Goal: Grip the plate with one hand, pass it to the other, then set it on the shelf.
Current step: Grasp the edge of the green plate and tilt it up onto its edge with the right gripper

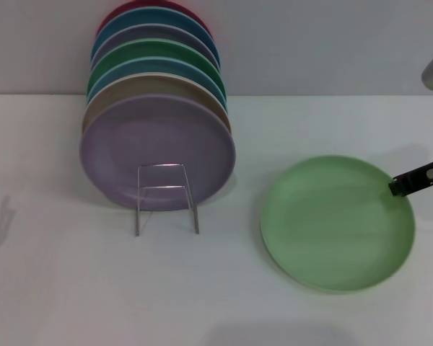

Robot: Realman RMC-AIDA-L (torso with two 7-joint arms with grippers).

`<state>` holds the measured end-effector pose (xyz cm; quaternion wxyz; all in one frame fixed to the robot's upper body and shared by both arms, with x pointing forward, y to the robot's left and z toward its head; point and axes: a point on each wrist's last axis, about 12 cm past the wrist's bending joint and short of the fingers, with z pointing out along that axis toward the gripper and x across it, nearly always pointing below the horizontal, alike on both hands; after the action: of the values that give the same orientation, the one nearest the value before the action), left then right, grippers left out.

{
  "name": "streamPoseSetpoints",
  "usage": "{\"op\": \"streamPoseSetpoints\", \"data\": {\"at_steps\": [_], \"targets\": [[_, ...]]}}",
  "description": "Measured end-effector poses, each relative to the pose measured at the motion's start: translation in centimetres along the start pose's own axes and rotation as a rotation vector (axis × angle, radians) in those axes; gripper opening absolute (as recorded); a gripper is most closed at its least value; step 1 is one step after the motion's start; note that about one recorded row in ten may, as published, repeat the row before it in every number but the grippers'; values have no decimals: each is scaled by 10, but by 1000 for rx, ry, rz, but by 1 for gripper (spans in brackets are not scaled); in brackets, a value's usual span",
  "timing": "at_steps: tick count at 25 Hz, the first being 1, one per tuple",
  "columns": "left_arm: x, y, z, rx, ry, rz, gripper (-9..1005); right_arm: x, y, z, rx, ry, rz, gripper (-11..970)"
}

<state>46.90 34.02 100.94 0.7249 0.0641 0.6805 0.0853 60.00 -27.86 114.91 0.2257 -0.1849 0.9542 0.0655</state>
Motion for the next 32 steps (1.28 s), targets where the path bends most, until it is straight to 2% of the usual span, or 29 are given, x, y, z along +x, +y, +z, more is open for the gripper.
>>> {"op": "streamPoseSetpoints", "data": {"at_steps": [10,18,26,27,31,32], "targets": [[-2,0,3,0,-10,0,786,-4,5,-12,-1,-67,-41,16],[-5,0,5,-1,-30,-2,786,-1,8,-39,-35,-211,-67,16],[-14,-3,6,6,-96,-14,785,21,5,-55,-47,-312,-108,16],[-16,-4,6,13,-108,-15,785,31,1,-58,-46,-366,-123,16],[-20,-7,7,38,-139,-22,785,44,-4,-59,-46,-461,-140,17],[-20,-7,7,38,-139,-22,785,52,-10,-56,-41,-511,-140,17]]}}
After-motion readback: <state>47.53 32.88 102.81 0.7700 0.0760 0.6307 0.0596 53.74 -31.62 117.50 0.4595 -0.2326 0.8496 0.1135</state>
